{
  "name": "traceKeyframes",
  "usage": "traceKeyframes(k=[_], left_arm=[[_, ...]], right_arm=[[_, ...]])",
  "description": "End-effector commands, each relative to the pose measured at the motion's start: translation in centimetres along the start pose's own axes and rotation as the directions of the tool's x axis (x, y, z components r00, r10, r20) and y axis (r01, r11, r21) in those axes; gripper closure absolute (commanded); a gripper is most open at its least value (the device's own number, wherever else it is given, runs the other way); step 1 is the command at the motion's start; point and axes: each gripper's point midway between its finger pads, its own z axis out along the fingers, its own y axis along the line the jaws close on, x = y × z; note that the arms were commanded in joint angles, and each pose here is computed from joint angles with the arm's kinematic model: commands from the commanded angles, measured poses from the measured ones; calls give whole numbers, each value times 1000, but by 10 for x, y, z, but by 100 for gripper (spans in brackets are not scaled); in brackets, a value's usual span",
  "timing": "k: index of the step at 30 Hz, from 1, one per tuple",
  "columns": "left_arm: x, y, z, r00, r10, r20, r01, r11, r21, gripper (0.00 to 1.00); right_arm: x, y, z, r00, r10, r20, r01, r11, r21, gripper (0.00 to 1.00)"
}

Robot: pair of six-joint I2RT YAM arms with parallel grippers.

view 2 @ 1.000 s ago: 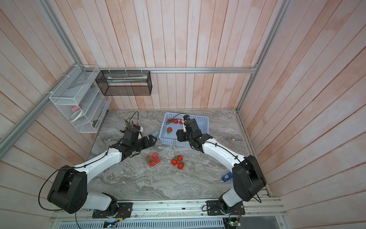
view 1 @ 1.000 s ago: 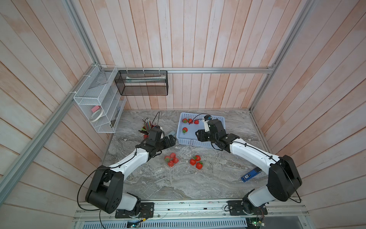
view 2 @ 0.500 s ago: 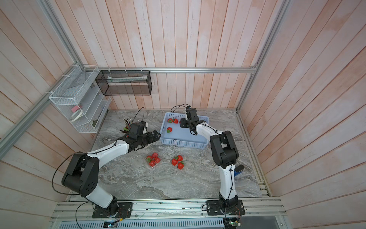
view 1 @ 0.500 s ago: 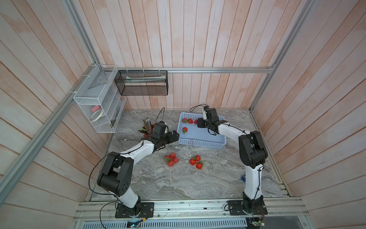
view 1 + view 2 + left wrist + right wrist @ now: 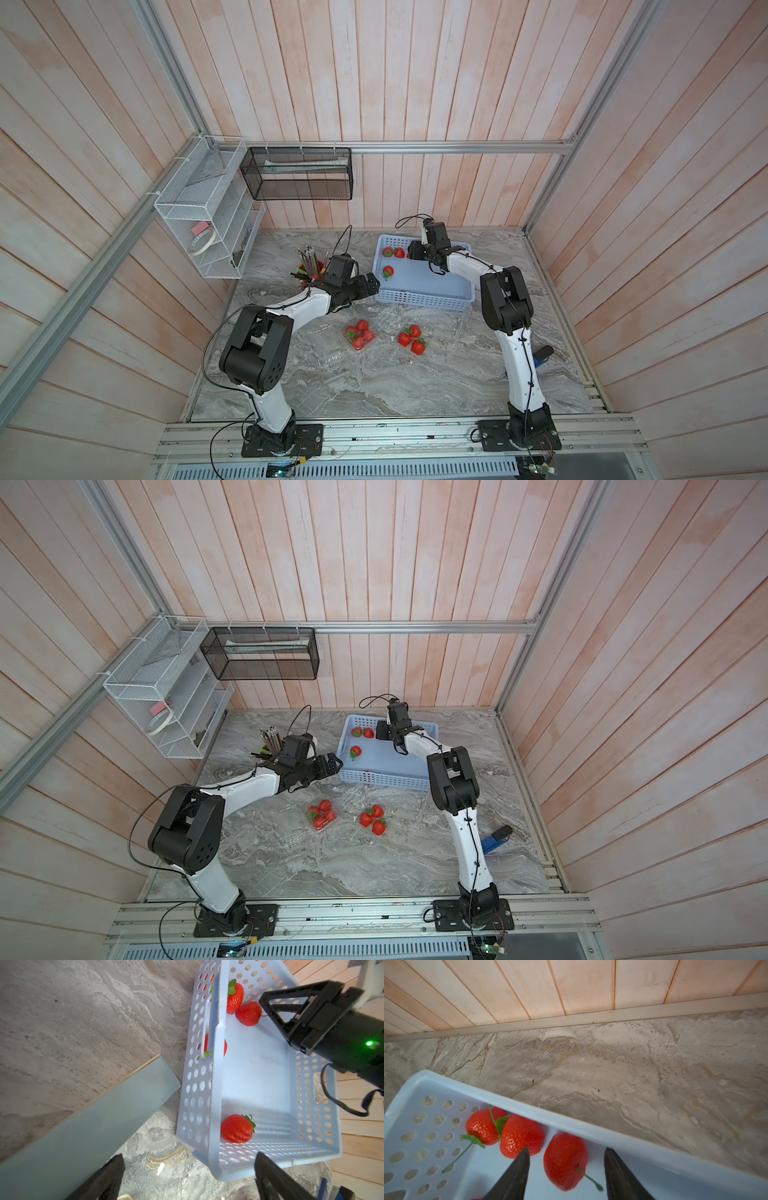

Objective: Pack strawberries into containers
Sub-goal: Pick up the strawberry from the basket.

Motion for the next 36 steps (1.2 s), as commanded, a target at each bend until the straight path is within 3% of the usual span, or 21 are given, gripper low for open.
traceKeyframes(k=[1, 15, 24, 30, 36], left_arm=[[-5, -10, 8, 999, 35, 9, -35, 999, 21, 1], [12, -24, 14, 998, 51, -28, -50, 998, 41, 1], [19, -22, 13, 998, 46, -43, -44, 998, 36, 1], [19, -25, 4, 999, 42, -35, -41, 998, 47, 1], [23, -31, -18, 999, 27, -17, -26, 997, 70, 1]], right_arm=[[2, -2, 12, 999, 35, -10, -35, 999, -14, 42], [10, -14, 39, 997, 82, -6, -82, 997, 11, 46], [4, -6, 38, 995, 98, 6, -97, 995, -25, 67], [-2, 9, 11, 996, 85, 14, -84, 993, -89, 77], [1, 26, -47, 997, 51, 51, -45, 993, -105, 80]])
